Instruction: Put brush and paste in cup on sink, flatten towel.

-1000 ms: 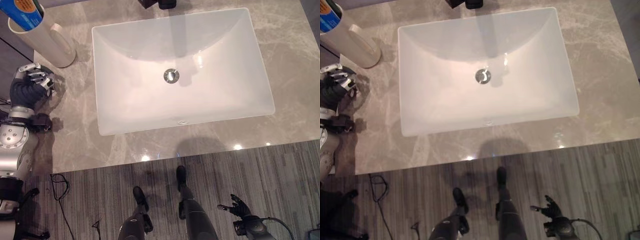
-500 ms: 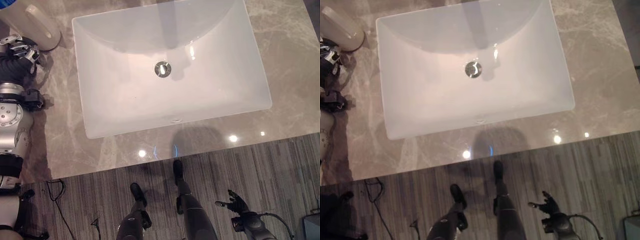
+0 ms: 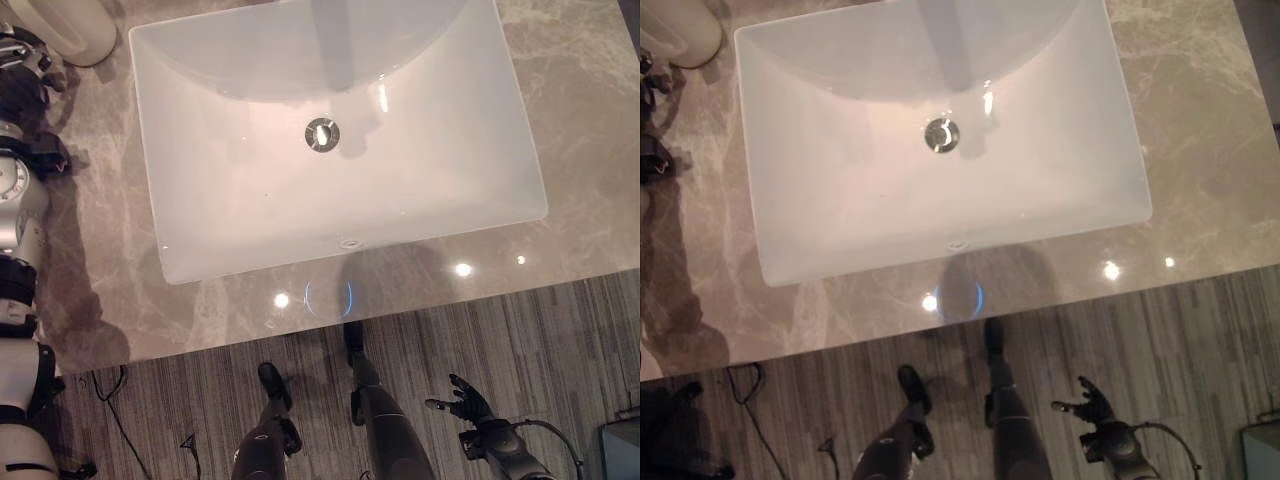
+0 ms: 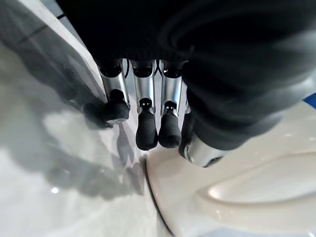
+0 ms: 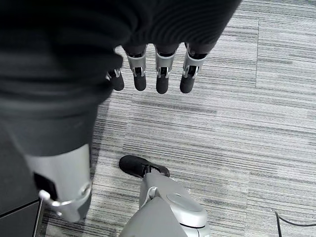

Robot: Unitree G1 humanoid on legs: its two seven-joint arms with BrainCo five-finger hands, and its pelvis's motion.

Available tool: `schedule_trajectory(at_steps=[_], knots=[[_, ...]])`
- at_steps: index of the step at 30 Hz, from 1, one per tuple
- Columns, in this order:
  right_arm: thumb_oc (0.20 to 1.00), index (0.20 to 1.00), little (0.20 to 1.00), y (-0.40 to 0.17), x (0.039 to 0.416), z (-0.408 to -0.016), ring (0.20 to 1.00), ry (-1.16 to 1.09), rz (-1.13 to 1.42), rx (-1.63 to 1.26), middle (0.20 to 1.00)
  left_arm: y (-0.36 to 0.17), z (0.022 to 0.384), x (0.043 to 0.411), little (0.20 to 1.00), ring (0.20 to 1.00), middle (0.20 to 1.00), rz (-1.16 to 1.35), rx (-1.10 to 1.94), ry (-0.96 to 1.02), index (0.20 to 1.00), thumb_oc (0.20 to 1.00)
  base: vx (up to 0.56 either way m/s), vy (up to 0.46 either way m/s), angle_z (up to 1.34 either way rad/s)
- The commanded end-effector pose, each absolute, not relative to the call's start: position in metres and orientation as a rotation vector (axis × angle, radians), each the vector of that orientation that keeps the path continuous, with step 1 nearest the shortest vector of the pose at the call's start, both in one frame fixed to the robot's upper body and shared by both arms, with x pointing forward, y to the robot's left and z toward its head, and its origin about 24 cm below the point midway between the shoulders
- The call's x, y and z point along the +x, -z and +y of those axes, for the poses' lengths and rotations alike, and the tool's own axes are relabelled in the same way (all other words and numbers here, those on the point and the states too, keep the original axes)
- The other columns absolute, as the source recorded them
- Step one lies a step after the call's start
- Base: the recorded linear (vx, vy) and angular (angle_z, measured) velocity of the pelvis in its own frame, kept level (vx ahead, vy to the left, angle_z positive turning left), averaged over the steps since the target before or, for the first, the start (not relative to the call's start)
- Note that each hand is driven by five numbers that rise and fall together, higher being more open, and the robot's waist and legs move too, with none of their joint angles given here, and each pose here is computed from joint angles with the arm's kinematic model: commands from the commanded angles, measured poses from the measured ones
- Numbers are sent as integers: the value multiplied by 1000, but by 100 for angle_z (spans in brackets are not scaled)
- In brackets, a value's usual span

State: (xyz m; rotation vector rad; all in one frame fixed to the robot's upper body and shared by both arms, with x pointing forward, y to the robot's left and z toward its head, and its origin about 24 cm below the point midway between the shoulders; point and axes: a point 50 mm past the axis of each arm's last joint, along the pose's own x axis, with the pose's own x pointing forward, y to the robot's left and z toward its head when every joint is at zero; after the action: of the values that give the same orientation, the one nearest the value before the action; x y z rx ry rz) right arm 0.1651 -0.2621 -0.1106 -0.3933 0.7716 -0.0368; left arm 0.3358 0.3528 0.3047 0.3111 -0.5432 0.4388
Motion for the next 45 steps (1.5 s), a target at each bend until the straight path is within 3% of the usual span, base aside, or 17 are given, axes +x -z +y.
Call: schedule_trajectory(at_steps=[1, 31, 45], knots=[[1000, 1000, 1000, 106, 165, -272, 1000, 33, 762, -428, 1000, -315, 367, 331, 200, 200, 200, -513, 372, -511, 200, 200, 0, 0, 0], [1000, 1000, 1000, 107, 164, -260, 1000, -24, 744, -415, 1000, -346, 313, 361, 200, 200, 200, -598, 362, -409, 200, 200, 7, 0, -1], [1000, 1000, 1000, 106, 163, -260, 1000, -32, 739, -420, 1000, -355, 306, 363, 200, 200, 200, -625, 336, -421, 200, 200, 5, 0, -1]])
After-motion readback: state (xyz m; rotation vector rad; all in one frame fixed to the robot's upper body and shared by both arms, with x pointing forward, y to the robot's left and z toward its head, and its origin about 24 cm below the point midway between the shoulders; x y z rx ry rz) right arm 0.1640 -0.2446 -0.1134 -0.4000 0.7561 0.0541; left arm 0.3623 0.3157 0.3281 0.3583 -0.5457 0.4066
